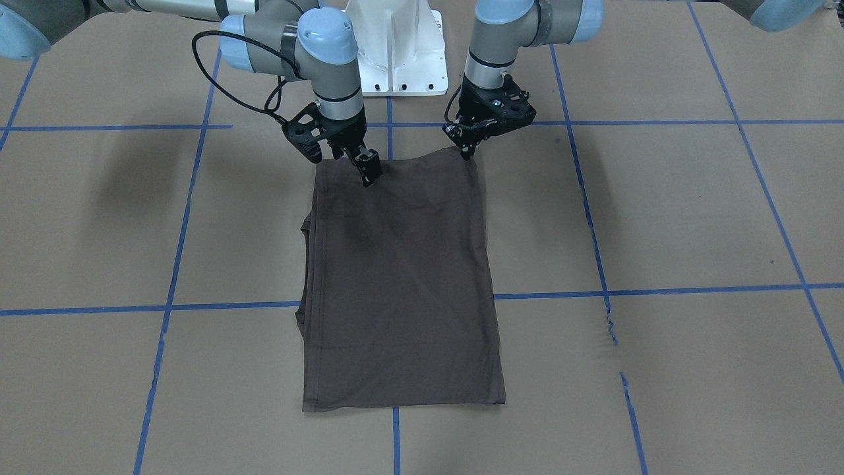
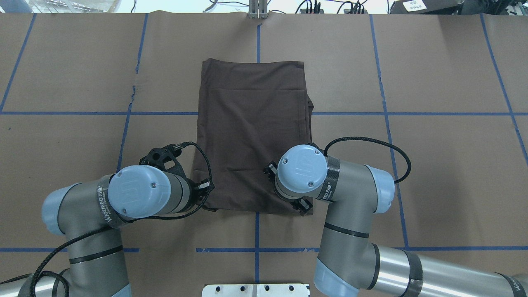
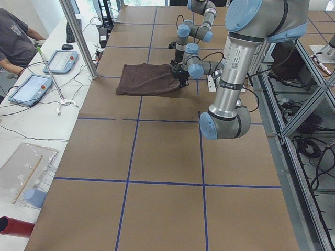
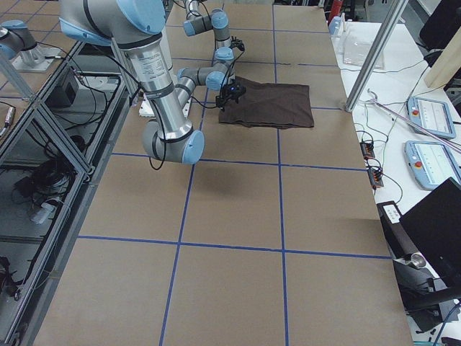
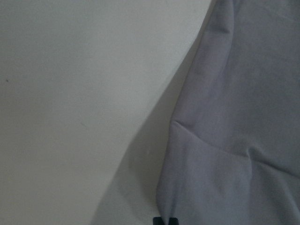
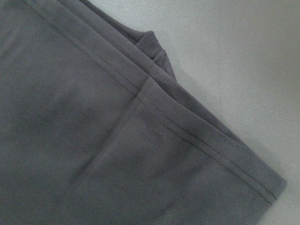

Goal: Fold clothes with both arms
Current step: 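Grasp the shirt's near edge with both grippers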

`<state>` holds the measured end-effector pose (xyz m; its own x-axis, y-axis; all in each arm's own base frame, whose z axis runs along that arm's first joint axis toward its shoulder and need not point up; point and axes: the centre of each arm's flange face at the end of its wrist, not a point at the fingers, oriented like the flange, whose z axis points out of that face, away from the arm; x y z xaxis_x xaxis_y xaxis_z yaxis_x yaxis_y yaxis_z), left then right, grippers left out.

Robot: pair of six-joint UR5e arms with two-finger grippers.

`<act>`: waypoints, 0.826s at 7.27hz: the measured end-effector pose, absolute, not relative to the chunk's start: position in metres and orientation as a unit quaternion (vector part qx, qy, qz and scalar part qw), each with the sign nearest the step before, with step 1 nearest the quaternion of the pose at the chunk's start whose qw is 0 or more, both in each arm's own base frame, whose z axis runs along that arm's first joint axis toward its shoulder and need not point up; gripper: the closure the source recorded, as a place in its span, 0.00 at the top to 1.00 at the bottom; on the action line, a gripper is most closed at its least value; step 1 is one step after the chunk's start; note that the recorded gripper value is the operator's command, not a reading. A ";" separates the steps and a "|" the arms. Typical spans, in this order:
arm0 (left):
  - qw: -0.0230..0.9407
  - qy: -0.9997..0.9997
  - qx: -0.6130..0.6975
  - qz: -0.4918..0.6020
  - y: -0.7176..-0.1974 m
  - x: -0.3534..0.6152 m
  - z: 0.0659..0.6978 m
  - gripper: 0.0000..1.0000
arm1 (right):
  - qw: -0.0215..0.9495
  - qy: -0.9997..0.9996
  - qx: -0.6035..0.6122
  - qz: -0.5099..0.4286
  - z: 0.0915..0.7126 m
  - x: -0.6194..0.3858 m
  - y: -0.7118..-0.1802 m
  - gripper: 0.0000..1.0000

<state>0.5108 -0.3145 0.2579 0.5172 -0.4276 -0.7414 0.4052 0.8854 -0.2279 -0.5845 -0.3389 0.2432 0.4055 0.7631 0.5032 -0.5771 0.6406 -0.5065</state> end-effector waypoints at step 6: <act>0.870 0.430 -0.013 -0.239 -0.315 0.510 0.257 0.00 | 0.821 -0.338 -0.149 0.435 0.262 -0.605 -0.318 0.98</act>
<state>0.5103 -0.3151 0.2569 0.5159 -0.4276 -0.7423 0.4059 0.8851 -0.2277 -0.6048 -0.3182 0.2618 0.3926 0.8155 0.4254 -0.6139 0.5767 -0.5390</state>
